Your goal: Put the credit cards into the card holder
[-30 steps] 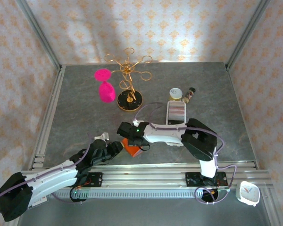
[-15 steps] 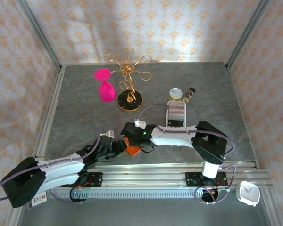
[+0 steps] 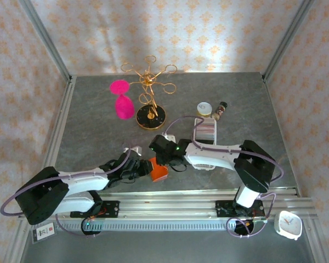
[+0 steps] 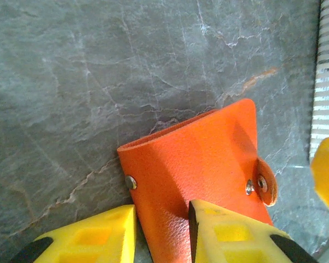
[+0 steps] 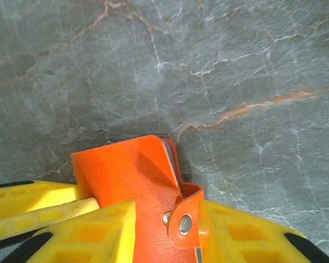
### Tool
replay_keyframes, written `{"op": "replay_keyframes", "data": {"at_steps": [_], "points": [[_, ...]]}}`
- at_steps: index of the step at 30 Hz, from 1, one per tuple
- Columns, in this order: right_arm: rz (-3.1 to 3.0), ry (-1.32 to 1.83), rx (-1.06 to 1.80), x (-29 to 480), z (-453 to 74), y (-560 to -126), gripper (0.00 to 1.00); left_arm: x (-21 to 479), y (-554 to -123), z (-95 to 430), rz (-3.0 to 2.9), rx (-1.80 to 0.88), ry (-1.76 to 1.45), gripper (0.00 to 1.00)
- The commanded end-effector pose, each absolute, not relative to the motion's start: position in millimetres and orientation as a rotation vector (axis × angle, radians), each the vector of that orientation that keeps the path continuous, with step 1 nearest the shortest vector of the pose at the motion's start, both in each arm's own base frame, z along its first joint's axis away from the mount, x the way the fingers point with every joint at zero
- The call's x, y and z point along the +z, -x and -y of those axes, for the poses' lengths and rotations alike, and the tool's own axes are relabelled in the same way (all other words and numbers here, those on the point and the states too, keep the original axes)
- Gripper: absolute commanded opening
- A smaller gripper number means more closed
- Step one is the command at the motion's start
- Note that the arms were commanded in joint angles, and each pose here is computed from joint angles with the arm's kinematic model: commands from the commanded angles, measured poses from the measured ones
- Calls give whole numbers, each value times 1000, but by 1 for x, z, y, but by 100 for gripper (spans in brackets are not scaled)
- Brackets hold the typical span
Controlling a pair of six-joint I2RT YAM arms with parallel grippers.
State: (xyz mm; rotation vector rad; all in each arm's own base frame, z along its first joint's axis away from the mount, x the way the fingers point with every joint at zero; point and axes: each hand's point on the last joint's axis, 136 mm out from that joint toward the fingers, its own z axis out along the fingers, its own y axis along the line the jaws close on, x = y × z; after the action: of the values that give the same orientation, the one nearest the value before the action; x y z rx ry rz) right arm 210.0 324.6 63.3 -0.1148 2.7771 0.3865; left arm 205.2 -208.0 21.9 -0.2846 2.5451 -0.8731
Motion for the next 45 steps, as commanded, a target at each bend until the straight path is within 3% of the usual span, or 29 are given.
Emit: {"op": "replay_keyframes", "data": {"at_steps": [1,20,45], "points": [[-2826,215,300,52,-321,-205,35,15,-209,203,-2573,-763,212,30],[-2851,204,251,45,-317,-204,18,-1,-205,198,-2647,-684,214,27],[-2818,165,284,56,-321,-208,16,-7,-200,199,-2668,-696,213,25]]}}
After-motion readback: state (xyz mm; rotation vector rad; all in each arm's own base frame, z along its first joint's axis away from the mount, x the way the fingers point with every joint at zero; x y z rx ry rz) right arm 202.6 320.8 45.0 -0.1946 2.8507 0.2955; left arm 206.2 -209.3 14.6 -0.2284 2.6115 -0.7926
